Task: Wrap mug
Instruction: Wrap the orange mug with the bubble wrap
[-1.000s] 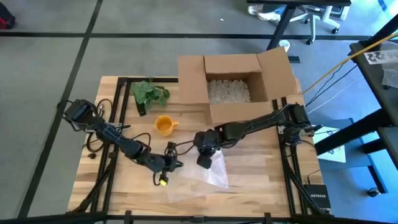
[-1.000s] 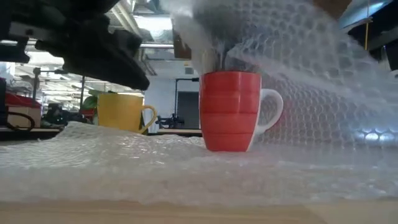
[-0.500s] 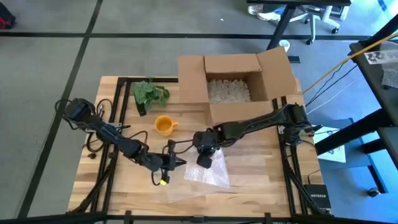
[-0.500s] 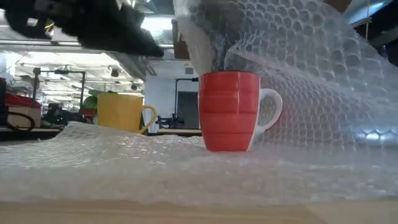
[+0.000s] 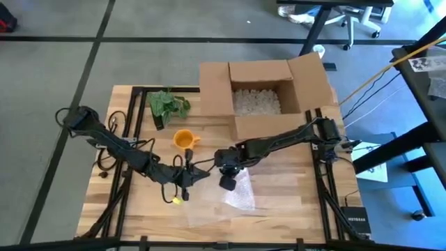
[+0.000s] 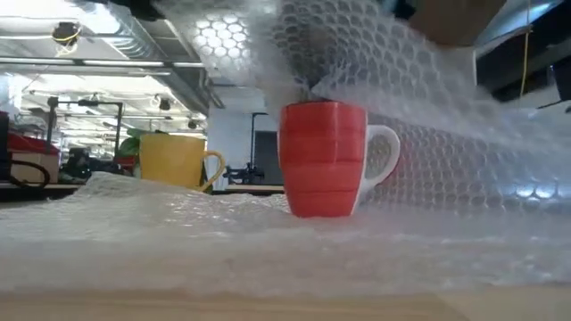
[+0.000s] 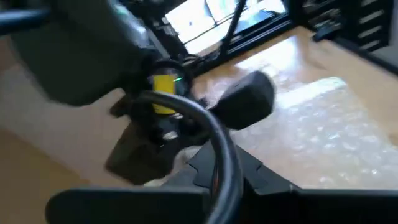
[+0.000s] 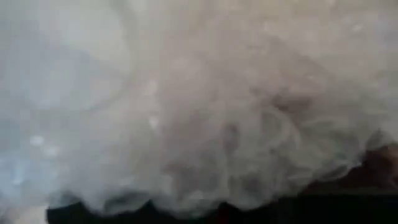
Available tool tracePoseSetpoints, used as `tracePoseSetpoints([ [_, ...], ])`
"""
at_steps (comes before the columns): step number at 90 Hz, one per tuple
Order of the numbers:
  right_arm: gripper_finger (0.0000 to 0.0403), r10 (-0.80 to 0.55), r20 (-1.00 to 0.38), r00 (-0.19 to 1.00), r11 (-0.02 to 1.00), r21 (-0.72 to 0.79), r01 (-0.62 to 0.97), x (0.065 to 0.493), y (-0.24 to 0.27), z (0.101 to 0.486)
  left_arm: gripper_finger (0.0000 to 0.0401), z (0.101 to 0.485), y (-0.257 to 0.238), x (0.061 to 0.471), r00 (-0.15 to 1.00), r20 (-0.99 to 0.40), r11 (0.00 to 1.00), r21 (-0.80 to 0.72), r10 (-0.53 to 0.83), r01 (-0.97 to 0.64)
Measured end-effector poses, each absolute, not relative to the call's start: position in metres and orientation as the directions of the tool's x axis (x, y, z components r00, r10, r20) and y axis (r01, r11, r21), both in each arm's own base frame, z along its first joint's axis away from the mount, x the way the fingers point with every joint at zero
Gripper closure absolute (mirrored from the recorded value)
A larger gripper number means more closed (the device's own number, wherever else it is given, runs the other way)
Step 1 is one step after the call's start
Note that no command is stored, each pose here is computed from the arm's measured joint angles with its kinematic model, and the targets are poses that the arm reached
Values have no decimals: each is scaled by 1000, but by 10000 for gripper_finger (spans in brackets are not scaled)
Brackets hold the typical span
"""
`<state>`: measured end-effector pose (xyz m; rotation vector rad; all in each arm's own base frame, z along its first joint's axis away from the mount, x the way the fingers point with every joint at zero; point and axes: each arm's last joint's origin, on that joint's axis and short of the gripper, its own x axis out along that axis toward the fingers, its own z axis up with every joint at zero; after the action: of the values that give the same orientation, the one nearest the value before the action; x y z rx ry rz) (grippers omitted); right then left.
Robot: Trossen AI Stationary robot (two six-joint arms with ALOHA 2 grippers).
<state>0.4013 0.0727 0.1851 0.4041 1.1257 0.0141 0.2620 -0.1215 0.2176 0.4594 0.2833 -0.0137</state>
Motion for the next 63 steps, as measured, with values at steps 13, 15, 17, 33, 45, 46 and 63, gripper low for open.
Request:
tracePoseSetpoints([
  [13,403,216,-874,436,928,322,186,401,72,185,401,204,-118,274,956,-290,903,418,32,96],
  [15,403,216,-873,436,929,322,184,401,72,185,401,203,-118,276,959,-284,905,413,20,104],
  [17,403,217,-873,437,929,322,184,401,72,185,401,202,-118,278,960,-278,906,409,9,110],
  [33,403,217,-873,437,929,323,183,401,73,185,401,183,-111,289,947,-322,908,402,18,119],
  [45,403,217,-872,438,929,323,183,401,73,185,401,175,-105,296,946,-323,911,397,28,108],
  [46,403,217,-872,438,929,323,183,401,73,185,401,175,-104,296,946,-323,912,397,29,107],
  [63,403,217,-872,440,929,323,182,402,73,186,401,168,-98,301,938,-346,916,383,24,118],
])
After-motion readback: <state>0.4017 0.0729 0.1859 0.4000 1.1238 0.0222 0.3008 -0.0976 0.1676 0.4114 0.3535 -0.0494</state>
